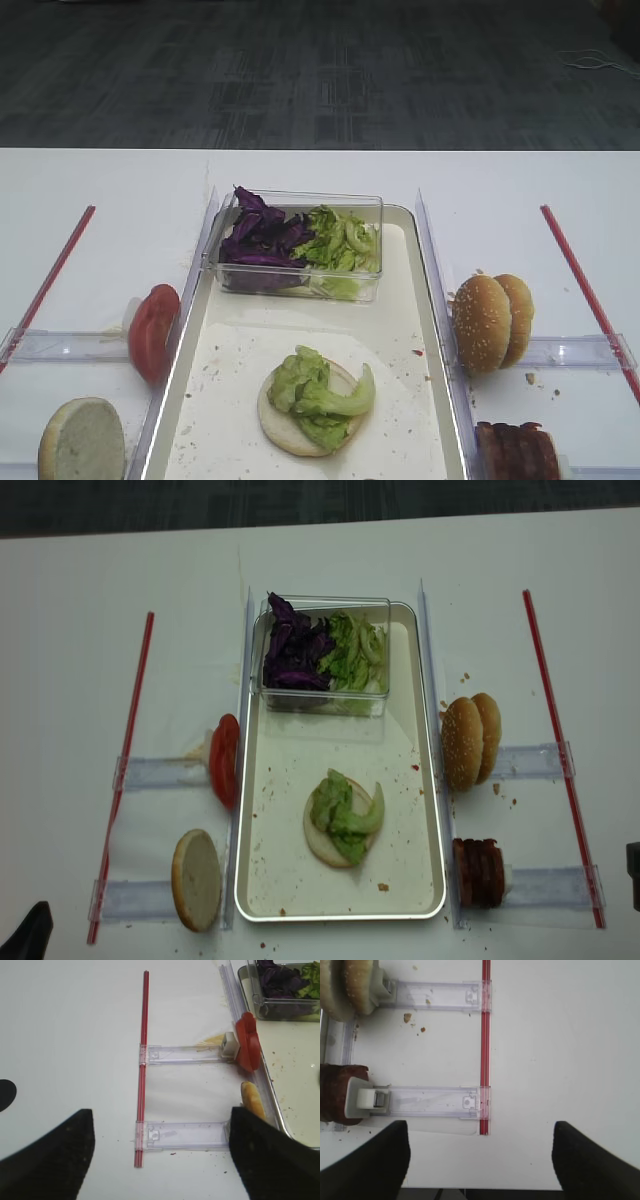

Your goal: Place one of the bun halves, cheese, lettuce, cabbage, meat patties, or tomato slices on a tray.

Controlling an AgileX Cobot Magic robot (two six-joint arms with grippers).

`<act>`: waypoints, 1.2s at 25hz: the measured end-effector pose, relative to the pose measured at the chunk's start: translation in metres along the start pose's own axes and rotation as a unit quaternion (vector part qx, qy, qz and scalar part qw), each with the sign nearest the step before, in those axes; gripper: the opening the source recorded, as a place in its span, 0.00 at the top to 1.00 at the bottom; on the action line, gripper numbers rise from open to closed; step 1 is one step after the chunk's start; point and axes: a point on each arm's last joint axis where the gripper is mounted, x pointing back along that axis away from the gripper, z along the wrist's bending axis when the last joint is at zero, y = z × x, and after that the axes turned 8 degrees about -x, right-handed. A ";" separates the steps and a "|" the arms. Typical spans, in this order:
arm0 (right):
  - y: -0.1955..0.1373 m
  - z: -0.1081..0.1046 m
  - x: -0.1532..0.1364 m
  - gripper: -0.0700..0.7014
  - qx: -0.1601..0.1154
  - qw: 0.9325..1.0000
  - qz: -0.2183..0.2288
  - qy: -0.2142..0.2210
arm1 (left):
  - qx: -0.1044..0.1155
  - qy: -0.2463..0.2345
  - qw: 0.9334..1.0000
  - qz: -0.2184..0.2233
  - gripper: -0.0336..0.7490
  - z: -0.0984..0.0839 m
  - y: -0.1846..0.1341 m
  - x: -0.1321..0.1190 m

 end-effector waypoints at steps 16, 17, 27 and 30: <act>-0.053 -0.002 0.049 0.12 0.003 0.974 -0.228 0.011 | 0.000 0.000 1.000 0.000 0.26 0.000 0.000 0.000; -0.053 -0.002 0.049 0.12 0.000 0.973 -0.229 0.010 | 0.000 0.000 1.000 0.000 0.26 0.000 0.000 0.000; -0.053 -0.003 0.049 0.12 -0.002 0.973 -0.230 0.009 | 0.000 0.000 1.000 0.000 0.26 0.000 0.000 0.000; -0.053 -0.003 0.049 0.12 -0.002 0.973 -0.230 0.009 | 0.000 0.000 1.000 0.000 0.26 0.000 0.000 0.000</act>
